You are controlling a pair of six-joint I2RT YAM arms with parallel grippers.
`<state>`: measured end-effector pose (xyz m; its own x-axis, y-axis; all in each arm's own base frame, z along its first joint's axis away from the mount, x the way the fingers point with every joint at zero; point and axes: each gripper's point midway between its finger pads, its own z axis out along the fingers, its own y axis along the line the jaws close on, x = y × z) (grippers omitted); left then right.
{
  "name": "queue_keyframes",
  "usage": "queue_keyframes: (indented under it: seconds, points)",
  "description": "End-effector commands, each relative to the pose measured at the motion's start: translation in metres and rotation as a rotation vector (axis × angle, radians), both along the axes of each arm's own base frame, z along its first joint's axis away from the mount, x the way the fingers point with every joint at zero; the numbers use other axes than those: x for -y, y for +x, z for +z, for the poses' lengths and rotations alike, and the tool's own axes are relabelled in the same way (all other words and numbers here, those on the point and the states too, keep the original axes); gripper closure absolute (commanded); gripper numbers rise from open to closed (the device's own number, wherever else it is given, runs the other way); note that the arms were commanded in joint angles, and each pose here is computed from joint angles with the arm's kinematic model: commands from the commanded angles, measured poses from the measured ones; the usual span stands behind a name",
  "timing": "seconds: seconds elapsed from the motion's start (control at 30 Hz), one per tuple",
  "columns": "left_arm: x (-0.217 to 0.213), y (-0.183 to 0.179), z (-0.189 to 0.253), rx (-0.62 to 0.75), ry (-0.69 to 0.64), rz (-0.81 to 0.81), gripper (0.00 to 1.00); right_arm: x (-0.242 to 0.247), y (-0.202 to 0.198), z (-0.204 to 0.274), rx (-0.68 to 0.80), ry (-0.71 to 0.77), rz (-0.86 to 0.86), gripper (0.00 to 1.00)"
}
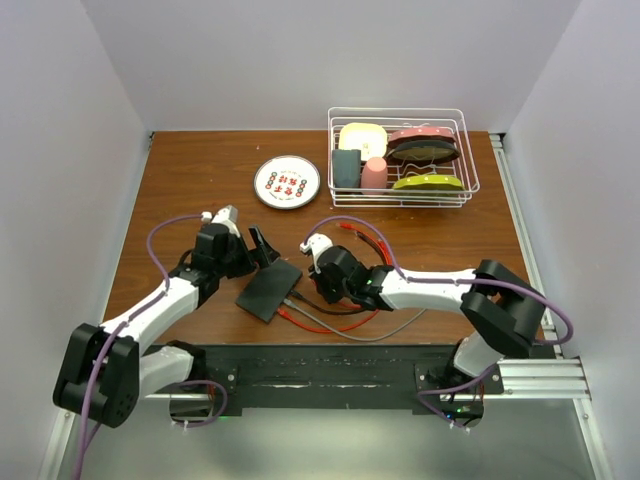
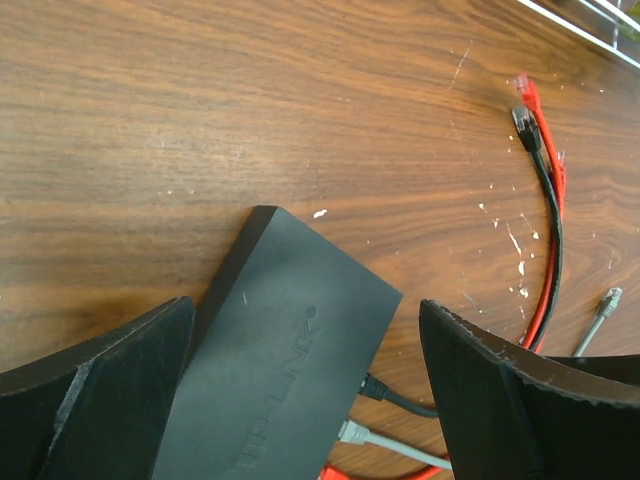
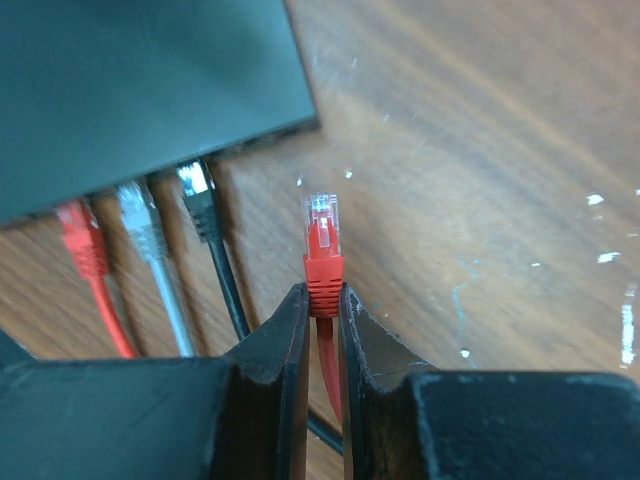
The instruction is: Insert the plug into the switch port
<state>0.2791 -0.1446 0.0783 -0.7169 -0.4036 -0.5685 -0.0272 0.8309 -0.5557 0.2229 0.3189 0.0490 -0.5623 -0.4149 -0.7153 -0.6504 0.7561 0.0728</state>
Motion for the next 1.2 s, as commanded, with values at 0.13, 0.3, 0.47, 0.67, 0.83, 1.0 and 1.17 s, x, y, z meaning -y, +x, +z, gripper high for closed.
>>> queue_keyframes:
  seconds: [0.13, 0.3, 0.47, 0.67, 0.83, 1.0, 1.17]
  points:
    - [0.004, 0.008, -0.005, 0.057, -0.023, -0.044, 0.0, -0.014, 0.002, -0.011, 0.008, 0.002, 0.068, 1.0]
    - [0.001, 0.003, -0.023, 0.019, -0.014, -0.047, 0.0, -0.016, 0.005, -0.02, -0.004, -0.03, 0.067, 1.0]
    - [0.002, -0.002, -0.036, -0.013, -0.014, -0.06, 0.0, -0.022, 0.005, -0.025, -0.02, -0.049, 0.09, 1.0]
    - [0.004, -0.006, -0.044, -0.033, -0.025, -0.072, 0.0, -0.032, 0.003, -0.024, -0.007, -0.066, 0.107, 1.0]
    - [0.004, -0.007, -0.044, -0.035, -0.027, -0.075, 0.0, -0.038, -0.002, -0.025, -0.004, -0.085, 0.114, 1.0]
    - [0.005, -0.008, -0.045, -0.038, -0.032, -0.08, 0.0, -0.044, -0.003, -0.027, 0.004, -0.104, 0.113, 1.0]
    - [0.005, -0.01, -0.047, -0.044, -0.033, -0.087, 0.0, -0.043, 0.002, -0.022, 0.019, -0.104, 0.08, 1.0]
